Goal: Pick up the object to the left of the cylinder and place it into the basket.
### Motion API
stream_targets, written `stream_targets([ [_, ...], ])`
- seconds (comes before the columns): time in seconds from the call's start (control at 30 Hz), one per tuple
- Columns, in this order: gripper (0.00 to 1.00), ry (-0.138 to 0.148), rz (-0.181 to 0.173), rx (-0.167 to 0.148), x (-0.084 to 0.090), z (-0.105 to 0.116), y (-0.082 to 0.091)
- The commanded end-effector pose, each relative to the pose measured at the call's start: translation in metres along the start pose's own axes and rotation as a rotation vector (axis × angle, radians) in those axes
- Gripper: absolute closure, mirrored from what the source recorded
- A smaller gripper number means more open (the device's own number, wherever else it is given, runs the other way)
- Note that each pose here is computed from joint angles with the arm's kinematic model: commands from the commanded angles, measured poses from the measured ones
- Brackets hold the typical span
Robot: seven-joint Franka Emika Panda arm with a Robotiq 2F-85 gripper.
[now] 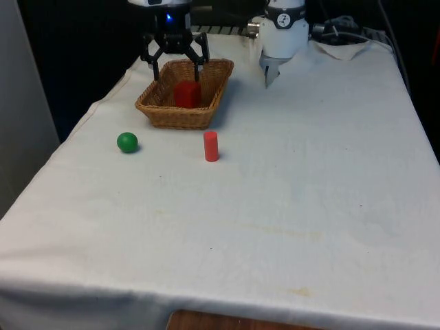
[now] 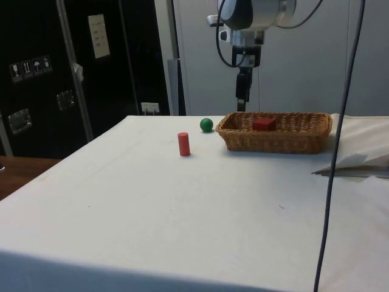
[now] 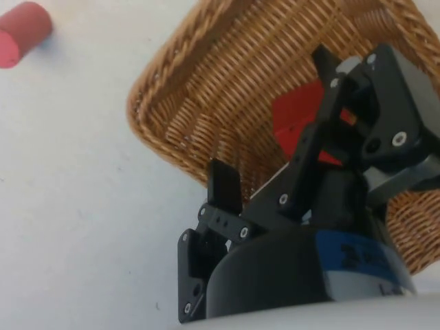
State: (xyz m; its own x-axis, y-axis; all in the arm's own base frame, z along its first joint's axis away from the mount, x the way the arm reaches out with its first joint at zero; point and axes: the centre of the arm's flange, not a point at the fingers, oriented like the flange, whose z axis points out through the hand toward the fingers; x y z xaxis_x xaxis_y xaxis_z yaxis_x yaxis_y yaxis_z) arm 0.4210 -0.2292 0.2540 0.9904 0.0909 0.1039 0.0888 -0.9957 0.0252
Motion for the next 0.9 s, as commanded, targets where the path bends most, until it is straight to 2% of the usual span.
stream_targets([
  [0.0, 0.00, -0.007, 0.001, -0.003, 0.004, -0.006, 0.004],
  [0.07, 0.00, -0.003, 0.000, -0.001, 0.007, -0.009, 0.005],
  [0.1, 0.00, 0.008, -0.002, 0.005, 0.006, -0.005, 0.002],
  [0.13, 0.00, 0.003, -0.001, 0.000, 0.011, -0.012, 0.006],
  [0.27, 0.00, 0.012, -0.005, 0.002, 0.018, -0.018, 0.008],
  [0.33, 0.00, 0.021, -0.007, 0.003, 0.023, -0.023, 0.010],
  [0.37, 0.00, 0.031, -0.008, 0.008, 0.020, -0.018, 0.006],
  [0.4, 0.00, 0.023, -0.008, 0.004, 0.024, -0.025, 0.010],
  [0.57, 0.00, 0.035, -0.010, 0.005, 0.032, -0.032, 0.013],
  [0.63, 0.00, 0.041, -0.014, 0.007, 0.036, -0.037, 0.014],
  [0.67, 0.00, 0.053, -0.015, 0.013, 0.034, -0.032, 0.010],
  [0.7, 0.00, 0.043, -0.014, 0.007, 0.037, -0.039, 0.014],
  [0.87, 0.00, 0.053, -0.018, 0.008, 0.043, -0.046, 0.017],
])
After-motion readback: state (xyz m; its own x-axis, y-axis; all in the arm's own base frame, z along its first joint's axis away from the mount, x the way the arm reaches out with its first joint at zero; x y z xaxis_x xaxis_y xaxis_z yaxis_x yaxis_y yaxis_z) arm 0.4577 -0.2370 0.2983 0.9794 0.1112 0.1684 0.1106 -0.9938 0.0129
